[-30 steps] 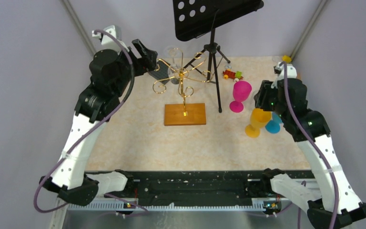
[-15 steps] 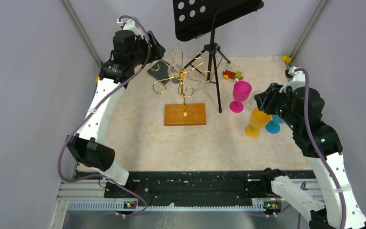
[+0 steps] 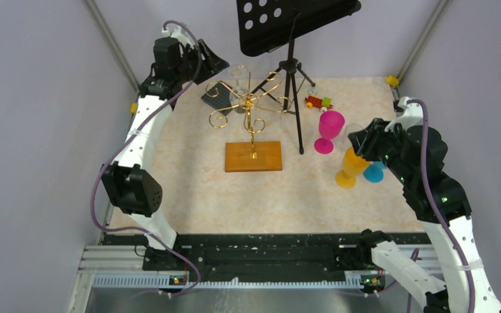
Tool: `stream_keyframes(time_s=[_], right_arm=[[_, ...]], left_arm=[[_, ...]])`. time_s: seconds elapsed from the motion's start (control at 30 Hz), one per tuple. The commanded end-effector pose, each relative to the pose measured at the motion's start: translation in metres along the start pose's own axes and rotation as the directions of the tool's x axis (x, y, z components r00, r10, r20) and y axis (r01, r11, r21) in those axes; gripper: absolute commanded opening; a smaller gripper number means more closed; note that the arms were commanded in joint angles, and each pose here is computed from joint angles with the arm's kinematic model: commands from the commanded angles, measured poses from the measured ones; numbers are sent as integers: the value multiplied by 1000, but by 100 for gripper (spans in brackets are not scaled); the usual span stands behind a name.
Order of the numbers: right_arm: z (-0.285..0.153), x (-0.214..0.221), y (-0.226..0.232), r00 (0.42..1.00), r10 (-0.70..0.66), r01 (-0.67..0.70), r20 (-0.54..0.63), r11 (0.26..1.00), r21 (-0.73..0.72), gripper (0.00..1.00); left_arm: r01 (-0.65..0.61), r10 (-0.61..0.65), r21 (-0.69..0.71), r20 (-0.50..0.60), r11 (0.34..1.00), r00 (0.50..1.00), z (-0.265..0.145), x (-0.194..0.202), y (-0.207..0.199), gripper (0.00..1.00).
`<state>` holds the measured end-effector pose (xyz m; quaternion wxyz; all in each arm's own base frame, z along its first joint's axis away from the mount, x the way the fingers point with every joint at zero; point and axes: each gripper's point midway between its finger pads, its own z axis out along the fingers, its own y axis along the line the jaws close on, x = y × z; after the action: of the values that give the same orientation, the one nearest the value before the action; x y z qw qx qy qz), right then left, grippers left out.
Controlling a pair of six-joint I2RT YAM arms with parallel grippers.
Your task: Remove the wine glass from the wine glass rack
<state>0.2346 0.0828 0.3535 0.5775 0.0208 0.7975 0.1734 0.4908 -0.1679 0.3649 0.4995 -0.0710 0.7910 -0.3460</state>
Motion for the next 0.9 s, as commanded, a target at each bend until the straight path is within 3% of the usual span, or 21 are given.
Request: stream_keyframes(time_s=[0.0, 0.1, 0.43, 0.7, 0.87], right_arm=[[2, 0, 4, 1000, 25, -25, 10, 999, -25, 35], [3, 0, 4, 1000, 29, -29, 8, 999, -24, 34], [2, 0, 4, 999, 34, -34, 16, 999, -26, 34], [6, 4, 9, 998, 57, -56, 8, 997, -53, 31], [6, 4, 9, 998, 60, -60, 12, 997, -55, 31]], left_arm=[[100, -101, 174, -5, 980, 995, -5, -19, -26, 59], [145, -138, 220, -44, 965, 989, -4, -16, -30, 53], [309, -256, 334, -193, 891, 947, 2, 2, -43, 50], [348, -285, 343, -223, 872, 932, 2, 9, -43, 28], [353, -287, 357, -225, 865, 931, -1, 8, -47, 4]])
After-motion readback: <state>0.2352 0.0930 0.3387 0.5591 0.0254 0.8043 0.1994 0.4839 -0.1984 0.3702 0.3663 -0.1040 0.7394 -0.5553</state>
